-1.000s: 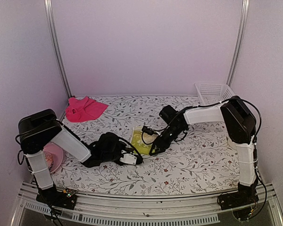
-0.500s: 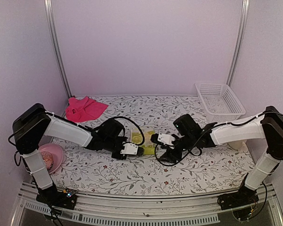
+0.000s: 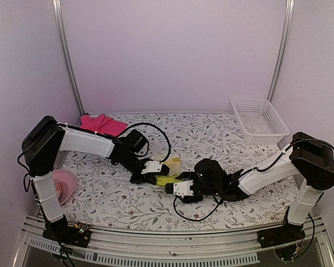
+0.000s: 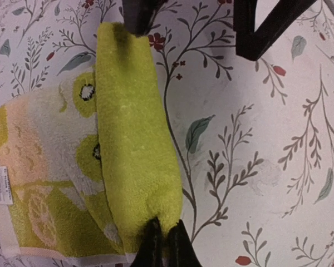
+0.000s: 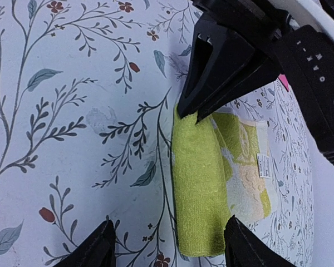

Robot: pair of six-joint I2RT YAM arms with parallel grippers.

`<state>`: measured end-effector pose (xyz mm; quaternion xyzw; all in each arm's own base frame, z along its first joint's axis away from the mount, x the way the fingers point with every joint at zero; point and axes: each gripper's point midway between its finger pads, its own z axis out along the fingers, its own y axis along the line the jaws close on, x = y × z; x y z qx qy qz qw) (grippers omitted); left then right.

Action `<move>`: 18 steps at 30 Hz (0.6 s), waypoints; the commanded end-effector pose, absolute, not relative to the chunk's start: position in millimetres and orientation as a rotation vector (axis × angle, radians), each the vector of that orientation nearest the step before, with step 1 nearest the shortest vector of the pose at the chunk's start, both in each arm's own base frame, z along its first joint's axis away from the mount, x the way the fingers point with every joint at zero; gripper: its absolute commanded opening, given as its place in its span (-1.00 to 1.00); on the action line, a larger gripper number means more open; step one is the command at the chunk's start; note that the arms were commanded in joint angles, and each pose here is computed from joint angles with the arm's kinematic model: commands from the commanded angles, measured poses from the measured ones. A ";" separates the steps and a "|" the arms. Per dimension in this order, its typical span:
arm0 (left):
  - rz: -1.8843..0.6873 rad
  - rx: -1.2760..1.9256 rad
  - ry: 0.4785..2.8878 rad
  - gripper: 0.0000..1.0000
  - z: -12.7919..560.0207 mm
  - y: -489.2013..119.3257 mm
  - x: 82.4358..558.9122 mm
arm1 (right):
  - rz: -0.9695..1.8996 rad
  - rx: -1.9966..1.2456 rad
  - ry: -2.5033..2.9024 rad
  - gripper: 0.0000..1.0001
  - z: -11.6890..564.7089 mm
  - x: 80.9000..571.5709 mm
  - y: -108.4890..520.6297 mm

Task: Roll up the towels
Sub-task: Roll the towel at the center of the board.

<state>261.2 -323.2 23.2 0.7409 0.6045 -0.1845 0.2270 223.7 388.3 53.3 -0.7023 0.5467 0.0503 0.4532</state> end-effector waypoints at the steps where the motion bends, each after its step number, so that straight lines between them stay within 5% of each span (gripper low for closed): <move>1: -0.631 2.084 1.799 -1.00 5.9 -309.9 240.4 | 0.042 -1.669 1.283 0.35 65.6 239.6 400.5; 12: -0.654 2.088 1.817 -1.00 4.3 -312.0 241.2 | -0.035 -1.723 1.312 0.22 38.6 247.4 399.2; 18: -0.652 2.088 1.823 -1.00 4.4 -312.7 242.6 | -0.042 -1.662 1.274 0.32 60.5 246.5 401.1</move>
